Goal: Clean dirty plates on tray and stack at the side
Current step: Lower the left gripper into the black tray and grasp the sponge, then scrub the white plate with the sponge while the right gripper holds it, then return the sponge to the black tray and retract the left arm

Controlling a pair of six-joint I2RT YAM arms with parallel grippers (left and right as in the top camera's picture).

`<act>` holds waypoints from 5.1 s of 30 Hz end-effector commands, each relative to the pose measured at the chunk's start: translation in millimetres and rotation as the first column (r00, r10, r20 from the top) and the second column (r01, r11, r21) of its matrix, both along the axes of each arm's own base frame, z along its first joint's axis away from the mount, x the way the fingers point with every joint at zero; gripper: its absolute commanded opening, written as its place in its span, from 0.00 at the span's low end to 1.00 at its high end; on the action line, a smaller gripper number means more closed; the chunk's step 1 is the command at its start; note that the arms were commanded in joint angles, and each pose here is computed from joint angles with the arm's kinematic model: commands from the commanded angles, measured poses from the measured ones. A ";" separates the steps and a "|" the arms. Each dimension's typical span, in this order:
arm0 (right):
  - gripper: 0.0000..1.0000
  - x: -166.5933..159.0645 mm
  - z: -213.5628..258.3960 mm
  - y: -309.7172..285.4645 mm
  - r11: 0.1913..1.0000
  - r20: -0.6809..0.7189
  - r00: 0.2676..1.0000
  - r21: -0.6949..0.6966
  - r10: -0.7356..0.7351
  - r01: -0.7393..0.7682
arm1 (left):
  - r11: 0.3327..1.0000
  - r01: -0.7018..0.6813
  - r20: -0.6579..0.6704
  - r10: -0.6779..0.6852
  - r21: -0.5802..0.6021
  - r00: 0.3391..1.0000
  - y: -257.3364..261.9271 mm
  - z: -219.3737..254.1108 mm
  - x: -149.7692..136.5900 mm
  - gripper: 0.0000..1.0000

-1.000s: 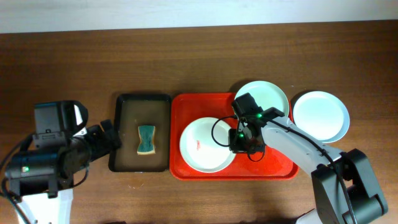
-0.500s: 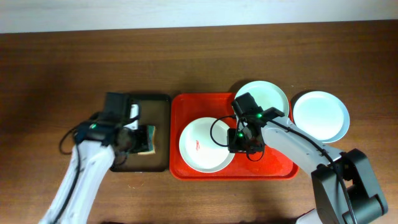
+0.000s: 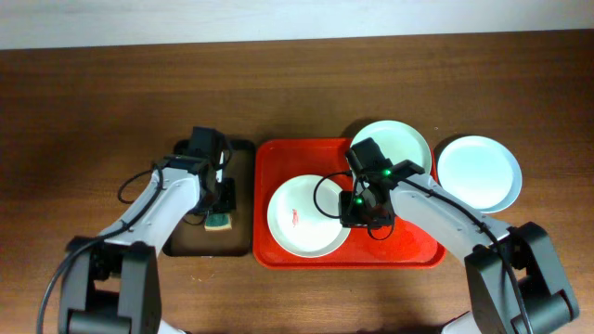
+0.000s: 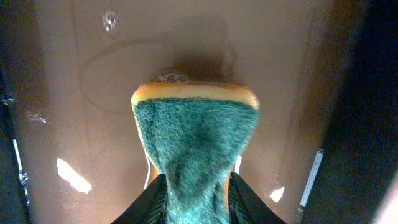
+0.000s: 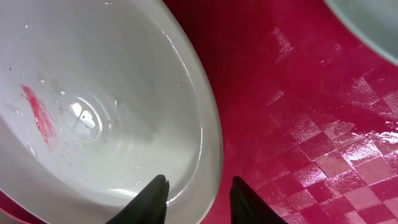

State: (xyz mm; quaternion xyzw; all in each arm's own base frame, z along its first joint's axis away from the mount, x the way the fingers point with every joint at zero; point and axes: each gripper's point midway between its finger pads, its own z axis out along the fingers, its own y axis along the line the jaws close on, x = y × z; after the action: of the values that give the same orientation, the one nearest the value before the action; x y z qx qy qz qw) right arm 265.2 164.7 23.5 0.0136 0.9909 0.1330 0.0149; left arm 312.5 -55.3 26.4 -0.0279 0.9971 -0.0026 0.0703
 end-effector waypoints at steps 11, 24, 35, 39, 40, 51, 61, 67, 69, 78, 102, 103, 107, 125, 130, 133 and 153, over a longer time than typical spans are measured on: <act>0.27 -3.3 -0.1 1.2 1.000 -0.001 1.000 0.002 0.002 -0.002 | 1.000 -0.001 0.100 0.000 0.006 0.995 2.4 44.8 11.6 0.00; 0.04 -2.7 -11.3 1.4 1.000 0.007 1.000 0.007 -0.005 0.005 | 0.999 0.003 -0.068 0.000 0.037 0.998 6.9 -10.7 -12.2 0.00; 0.04 3.6 -5.3 18.5 0.995 0.019 1.000 0.101 -0.012 0.010 | 0.999 0.033 0.145 -0.030 -0.016 0.989 -14.2 100.7 30.8 0.00; 0.04 10.3 -3.8 21.2 0.994 0.047 0.999 0.112 -0.018 0.013 | 0.980 0.156 0.131 -0.140 -0.127 0.981 -71.4 99.6 16.9 0.00; 0.04 9.4 -4.2 20.7 0.994 0.043 0.999 0.110 -0.018 0.013 | 0.980 0.139 0.119 -0.123 -0.139 0.985 -81.9 97.9 11.1 0.00; 0.11 16.8 -22.4 5.5 0.996 0.108 0.991 0.046 -0.080 0.075 | 0.968 0.193 0.098 -0.179 -0.158 0.979 -124.0 65.5 -16.9 0.00; 0.04 11.8 -15.9 5.3 0.985 0.073 0.984 0.066 -0.162 0.158 | 0.974 0.152 0.065 -0.144 -0.165 0.988 -133.1 38.0 -18.5 0.00; 0.04 11.6 -16.1 5.2 0.985 0.072 0.984 0.065 -0.162 0.157 | 0.981 0.137 0.002 -0.138 -0.135 0.990 -139.7 -5.7 -13.6 0.00; 0.04 11.6 -16.1 5.2 0.985 0.072 0.984 0.065 -0.162 0.158 | 0.981 0.151 -0.036 -0.156 -0.119 0.987 -143.6 -22.1 -19.9 0.00; 0.04 11.2 -16.2 5.1 0.986 0.072 0.985 0.064 -0.158 0.154 | 0.905 0.238 -0.003 -0.255 -0.352 0.967 -192.5 26.9 -5.0 0.00; 0.04 7.2 -17.2 4.0 0.986 0.056 0.986 0.058 -0.157 0.154 | 0.921 0.273 0.058 -0.267 -0.278 0.962 -162.0 46.1 10.8 0.00; 0.04 7.2 -17.2 4.0 0.986 0.056 0.986 0.058 -0.157 0.154 | 0.930 0.262 0.037 -0.262 -0.258 0.964 -157.6 37.9 8.9 0.00; 0.04 5.7 -17.6 3.2 0.987 0.050 0.986 0.054 -0.157 0.154 | 0.966 0.214 -0.043 -0.222 -0.146 0.974 -136.8 -3.9 5.1 0.00; 0.04 4.8 -17.2 4.9 0.986 0.044 0.987 0.063 -0.154 0.151 | 0.860 0.238 -0.043 -0.287 -0.451 0.957 -173.3 31.8 3.7 0.00; 0.04 4.9 -17.2 4.9 0.986 0.044 0.987 0.063 -0.154 0.151 | 0.990 0.093 0.032 -0.090 -0.101 0.995 -60.8 76.0 15.8 0.00; 0.04 5.0 -17.2 5.0 0.986 0.044 0.987 0.063 -0.154 0.151 | 0.999 0.011 -0.018 -0.010 0.044 1.000 -13.2 69.8 7.6 0.00; 0.35 4.8 -17.2 4.9 0.986 0.044 0.987 0.062 -0.155 0.152 | 0.987 -0.149 0.172 0.157 -0.061 0.973 22.6 121.2 18.3 0.81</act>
State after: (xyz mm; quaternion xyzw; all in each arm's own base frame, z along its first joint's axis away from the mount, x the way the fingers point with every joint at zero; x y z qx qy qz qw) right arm 272.9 169.3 5.4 0.0896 0.9817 0.1611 0.0478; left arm 318.9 -43.6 89.2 -0.0661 0.9944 0.0111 0.0819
